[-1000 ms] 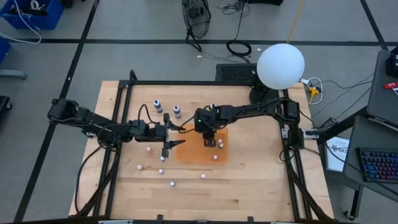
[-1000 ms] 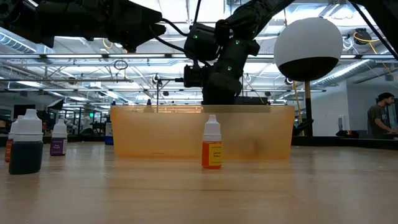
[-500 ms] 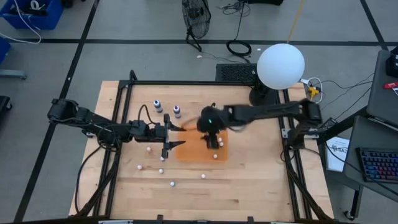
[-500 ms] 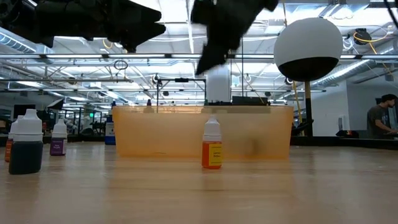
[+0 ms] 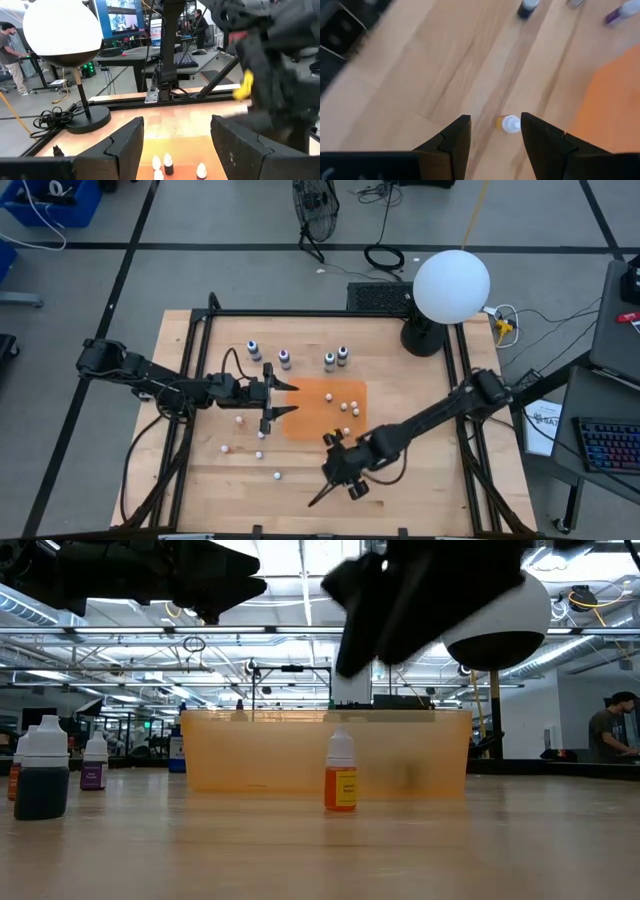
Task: Pick & Place food coloring
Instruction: Put the small orange food coloring bottle into the orange bin
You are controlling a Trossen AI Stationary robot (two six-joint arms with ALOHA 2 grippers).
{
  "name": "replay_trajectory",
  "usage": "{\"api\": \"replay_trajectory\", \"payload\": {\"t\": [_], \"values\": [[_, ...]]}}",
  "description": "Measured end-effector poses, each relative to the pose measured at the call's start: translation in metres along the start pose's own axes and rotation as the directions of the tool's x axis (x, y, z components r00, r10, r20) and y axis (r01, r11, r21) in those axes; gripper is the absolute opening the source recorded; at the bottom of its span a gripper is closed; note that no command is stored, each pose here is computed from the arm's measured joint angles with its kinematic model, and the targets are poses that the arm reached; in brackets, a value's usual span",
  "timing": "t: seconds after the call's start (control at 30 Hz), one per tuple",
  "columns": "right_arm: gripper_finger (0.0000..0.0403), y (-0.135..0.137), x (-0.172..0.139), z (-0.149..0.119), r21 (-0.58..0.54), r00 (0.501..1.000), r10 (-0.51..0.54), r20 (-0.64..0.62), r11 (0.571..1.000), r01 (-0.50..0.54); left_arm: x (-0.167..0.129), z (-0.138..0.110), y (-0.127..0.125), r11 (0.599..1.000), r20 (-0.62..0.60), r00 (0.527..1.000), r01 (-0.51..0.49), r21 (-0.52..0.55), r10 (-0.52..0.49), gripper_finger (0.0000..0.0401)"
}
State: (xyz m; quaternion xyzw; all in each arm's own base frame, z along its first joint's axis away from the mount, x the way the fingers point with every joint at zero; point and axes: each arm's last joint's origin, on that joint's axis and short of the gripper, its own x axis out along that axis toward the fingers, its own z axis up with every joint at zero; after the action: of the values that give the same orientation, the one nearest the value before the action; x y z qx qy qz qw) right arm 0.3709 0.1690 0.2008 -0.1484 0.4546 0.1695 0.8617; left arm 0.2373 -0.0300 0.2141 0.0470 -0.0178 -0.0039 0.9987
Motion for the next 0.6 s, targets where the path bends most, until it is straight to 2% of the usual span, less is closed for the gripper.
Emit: {"api": "replay_trajectory", "payload": {"t": [0.13,0.37,0.6], "values": [[0.0159,-0.004,0.022,-0.007,-0.035,0.999,-0.009,-0.038,0.999,0.008,0.000,-0.001,0.000,1.000,-0.013,1.000,0.001,0.001,-0.001,0.0230],[0.0159,-0.022,0.026,-0.011,-0.007,0.997,-0.027,-0.066,1.000,0.026,0.000,-0.001,0.000,1.000,-0.013,1.000,0.001,0.002,-0.001,0.0230],[0.0159,-0.025,0.025,-0.013,0.039,0.997,0.007,-0.079,0.999,-0.004,0.000,-0.001,0.000,1.000,-0.015,1.000,0.001,0.002,-0.001,0.0230]]}}
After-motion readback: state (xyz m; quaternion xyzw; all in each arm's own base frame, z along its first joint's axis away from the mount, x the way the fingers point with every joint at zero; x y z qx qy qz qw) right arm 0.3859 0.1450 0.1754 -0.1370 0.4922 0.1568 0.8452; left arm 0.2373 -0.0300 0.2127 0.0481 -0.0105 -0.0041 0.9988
